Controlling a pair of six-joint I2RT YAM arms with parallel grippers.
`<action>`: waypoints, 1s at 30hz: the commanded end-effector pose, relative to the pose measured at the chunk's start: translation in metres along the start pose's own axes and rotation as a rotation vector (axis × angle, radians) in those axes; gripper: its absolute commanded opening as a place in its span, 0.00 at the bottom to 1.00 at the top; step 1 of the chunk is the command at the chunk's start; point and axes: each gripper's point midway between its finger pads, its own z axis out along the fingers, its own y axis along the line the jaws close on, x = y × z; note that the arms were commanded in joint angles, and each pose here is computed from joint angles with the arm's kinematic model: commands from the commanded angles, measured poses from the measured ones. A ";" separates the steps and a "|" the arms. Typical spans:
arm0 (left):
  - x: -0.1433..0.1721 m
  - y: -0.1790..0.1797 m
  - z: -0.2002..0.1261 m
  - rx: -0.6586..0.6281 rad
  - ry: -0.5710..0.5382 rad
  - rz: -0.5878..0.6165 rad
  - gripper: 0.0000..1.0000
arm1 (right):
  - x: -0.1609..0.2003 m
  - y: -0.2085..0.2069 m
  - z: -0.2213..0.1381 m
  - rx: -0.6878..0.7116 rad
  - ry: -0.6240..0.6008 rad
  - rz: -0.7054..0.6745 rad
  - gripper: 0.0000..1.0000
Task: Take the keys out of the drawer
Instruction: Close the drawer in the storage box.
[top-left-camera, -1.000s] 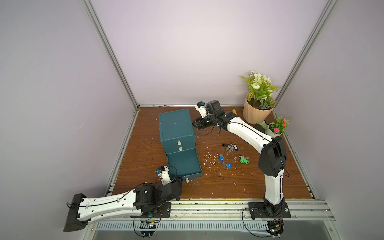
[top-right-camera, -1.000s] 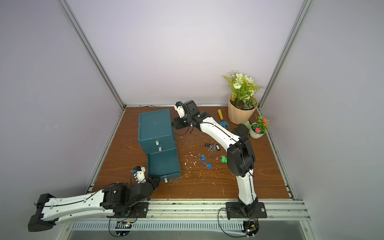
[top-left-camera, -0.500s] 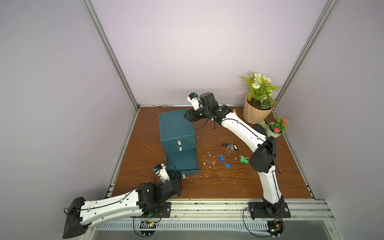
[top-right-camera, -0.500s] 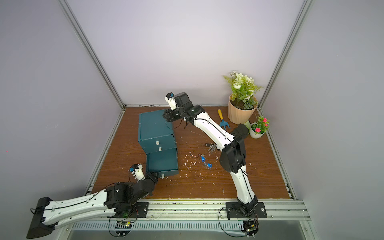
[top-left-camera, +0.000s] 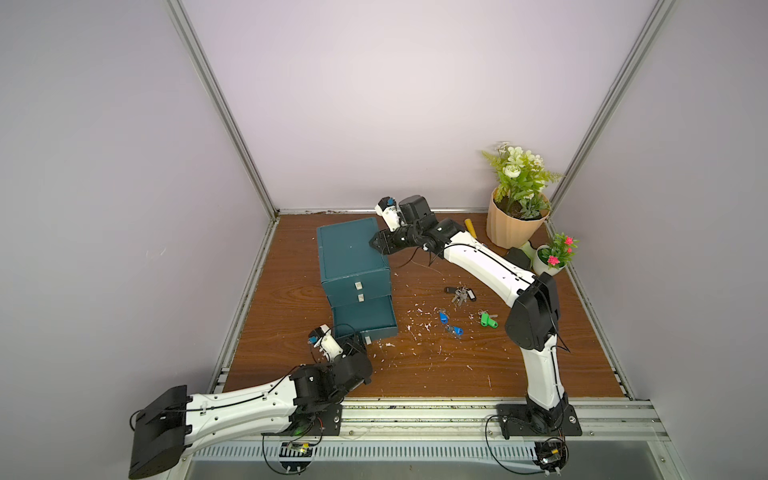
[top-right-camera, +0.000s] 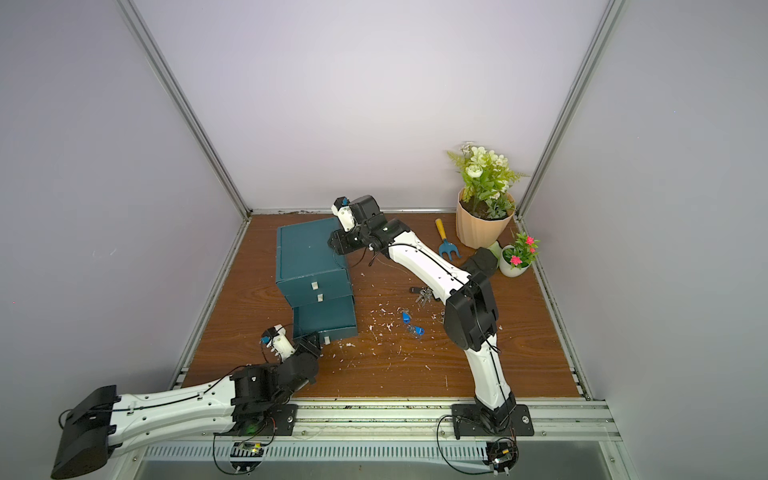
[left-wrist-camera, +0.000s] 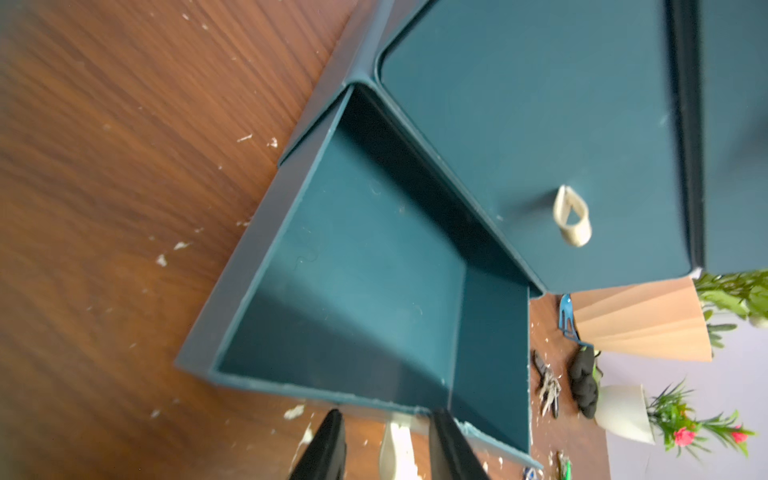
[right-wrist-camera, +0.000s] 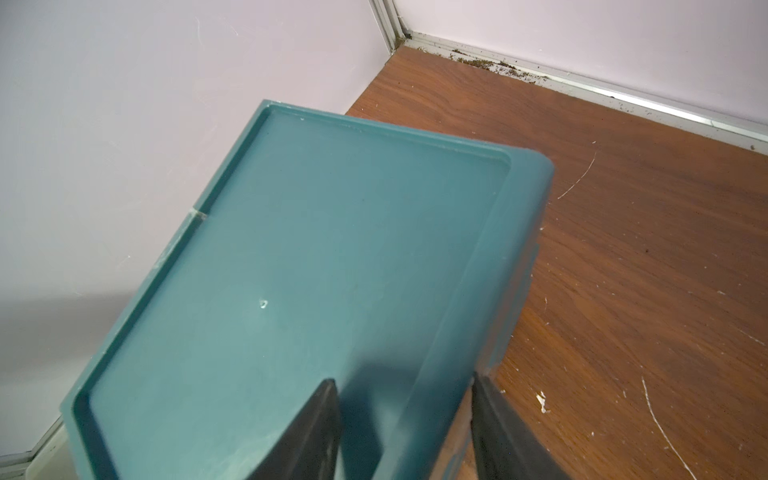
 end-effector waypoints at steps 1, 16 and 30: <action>-0.011 0.007 0.013 -0.022 -0.058 0.035 0.38 | 0.032 0.004 -0.001 -0.009 0.104 0.020 0.53; -0.032 0.020 0.033 -0.069 -0.245 0.014 0.41 | 0.050 0.008 0.000 -0.042 0.126 0.042 0.51; -0.029 0.024 0.059 -0.065 -0.250 -0.023 0.48 | 0.056 0.010 0.001 -0.050 0.137 0.051 0.50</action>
